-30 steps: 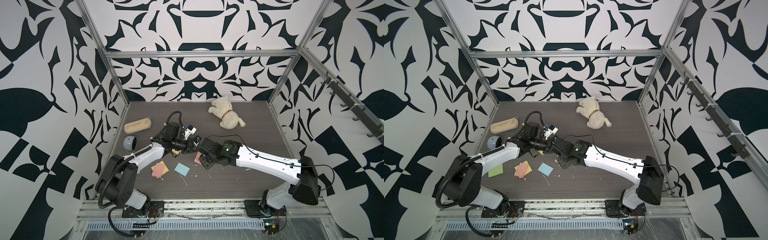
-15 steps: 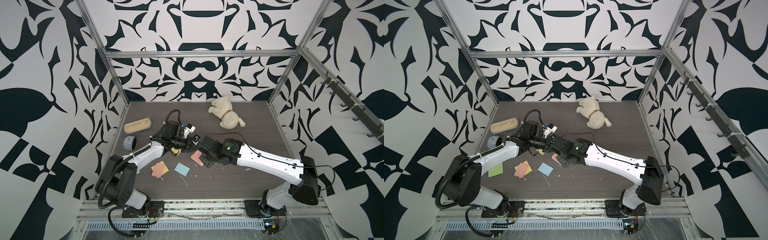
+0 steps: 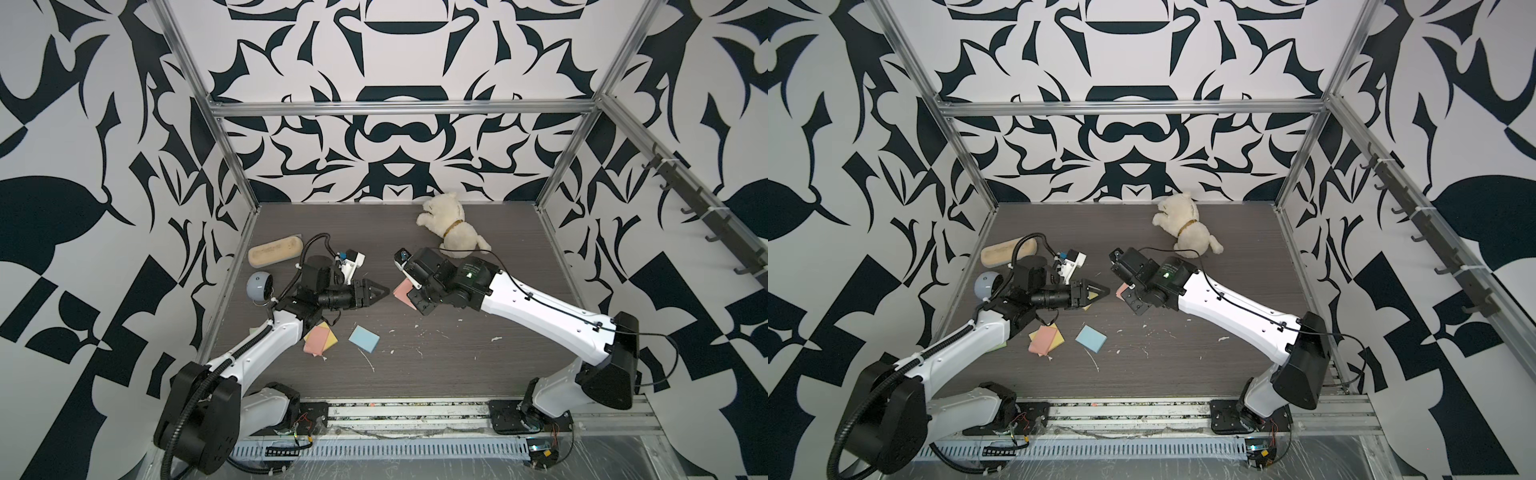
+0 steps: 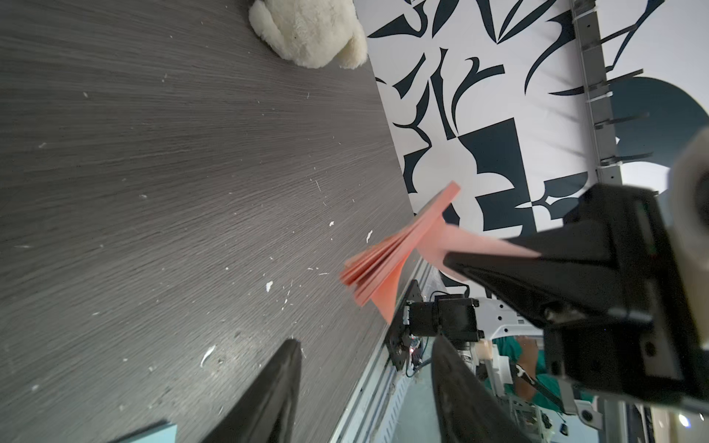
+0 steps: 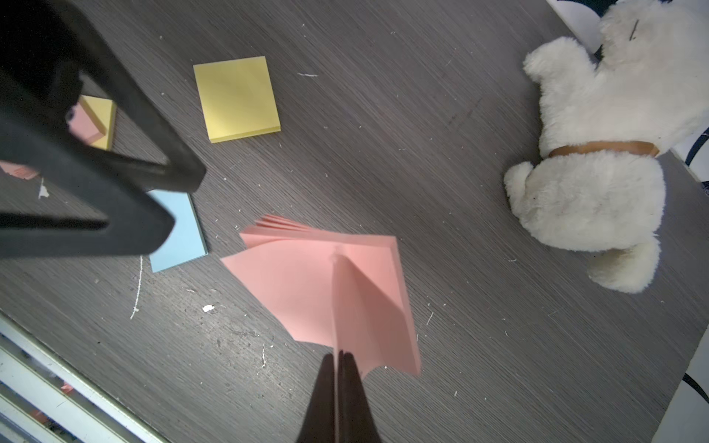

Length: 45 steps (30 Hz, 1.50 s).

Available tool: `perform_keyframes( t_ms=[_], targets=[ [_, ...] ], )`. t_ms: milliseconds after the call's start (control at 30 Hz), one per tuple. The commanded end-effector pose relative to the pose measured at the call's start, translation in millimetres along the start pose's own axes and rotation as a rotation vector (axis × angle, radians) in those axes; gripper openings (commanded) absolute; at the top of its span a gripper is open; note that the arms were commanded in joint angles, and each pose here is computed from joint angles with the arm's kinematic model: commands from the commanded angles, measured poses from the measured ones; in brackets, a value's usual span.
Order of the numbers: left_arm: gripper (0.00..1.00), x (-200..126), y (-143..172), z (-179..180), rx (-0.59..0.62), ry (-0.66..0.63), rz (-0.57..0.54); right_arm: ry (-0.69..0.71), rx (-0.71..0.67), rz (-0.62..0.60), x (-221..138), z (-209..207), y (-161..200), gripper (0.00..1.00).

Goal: Tear off pages from different memo pads
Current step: Tear off the paper from the memo pad, then place the paper at the center of the board.

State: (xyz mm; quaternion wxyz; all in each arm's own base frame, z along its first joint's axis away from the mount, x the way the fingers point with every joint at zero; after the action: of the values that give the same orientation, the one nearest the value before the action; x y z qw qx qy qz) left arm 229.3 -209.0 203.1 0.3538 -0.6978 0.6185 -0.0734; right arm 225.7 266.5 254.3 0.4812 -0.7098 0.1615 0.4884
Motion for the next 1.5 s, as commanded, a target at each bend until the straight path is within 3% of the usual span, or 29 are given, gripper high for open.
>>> perform_keyframes(
  t_ms=[0,133,233,367,433,500,567,700,933,1200,1333,1467],
  targets=[
    [0.59,9.5,-4.4,-9.4,0.178,-0.035,-0.025,-0.056,-0.035,-0.037,-20.6,3.1,-10.3,0.00],
    [0.60,20.2,-5.1,-13.6,0.207,-0.030,0.016,-0.119,-0.073,-0.024,-22.9,11.5,-11.0,0.00],
    [0.68,20.4,-8.8,-15.5,0.230,-0.034,0.023,-0.147,-0.088,-0.026,-26.6,14.1,-12.0,0.00],
    [0.65,23.3,-10.6,-17.9,0.259,-0.012,0.047,-0.167,-0.099,-0.025,-27.6,16.3,-11.7,0.00],
    [0.57,24.5,-13.0,-24.0,0.264,0.028,0.059,-0.177,-0.101,-0.031,-28.1,18.0,-12.9,0.00],
    [0.44,31.9,-8.9,-17.9,0.229,0.045,0.099,-0.164,-0.096,-0.035,-28.4,15.1,-14.1,0.00],
    [0.24,34.0,-6.4,-16.8,0.215,0.056,0.118,-0.149,-0.075,-0.036,-28.3,9.7,-15.6,0.00],
    [0.01,37.9,-4.1,-9.6,0.185,0.039,0.139,-0.114,-0.013,-0.044,-28.3,-5.9,-18.3,0.00],
    [0.00,45.8,-1.1,26.8,0.008,-0.068,0.182,0.055,0.286,-0.005,-17.2,-90.8,-1.2,0.00],
    [0.00,83.2,-0.8,31.4,-0.114,-0.057,0.239,0.264,0.693,0.125,19.0,-182.2,79.6,0.00],
    [0.00,117.6,-6.3,35.6,-0.196,-0.067,0.253,0.552,0.715,0.246,32.7,-217.2,118.3,0.00],
    [0.00,158.3,-10.5,34.8,-0.231,-0.085,0.286,0.611,0.687,0.363,68.1,-222.4,132.5,0.00]
  ],
)
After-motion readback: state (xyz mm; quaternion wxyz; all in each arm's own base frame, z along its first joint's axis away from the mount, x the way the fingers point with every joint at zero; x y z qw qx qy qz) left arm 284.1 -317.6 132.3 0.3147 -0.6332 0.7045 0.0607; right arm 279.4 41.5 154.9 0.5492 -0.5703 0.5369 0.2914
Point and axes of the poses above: each gripper's point midway between its finger pads, its own x axis out along the fingers, its own z axis along the line the jaws close on, y = z × x, the point moved 5 cm from there along -x, back along the fingers, and after that the axes turned 9 degrees about x, right-handed, at the moved point
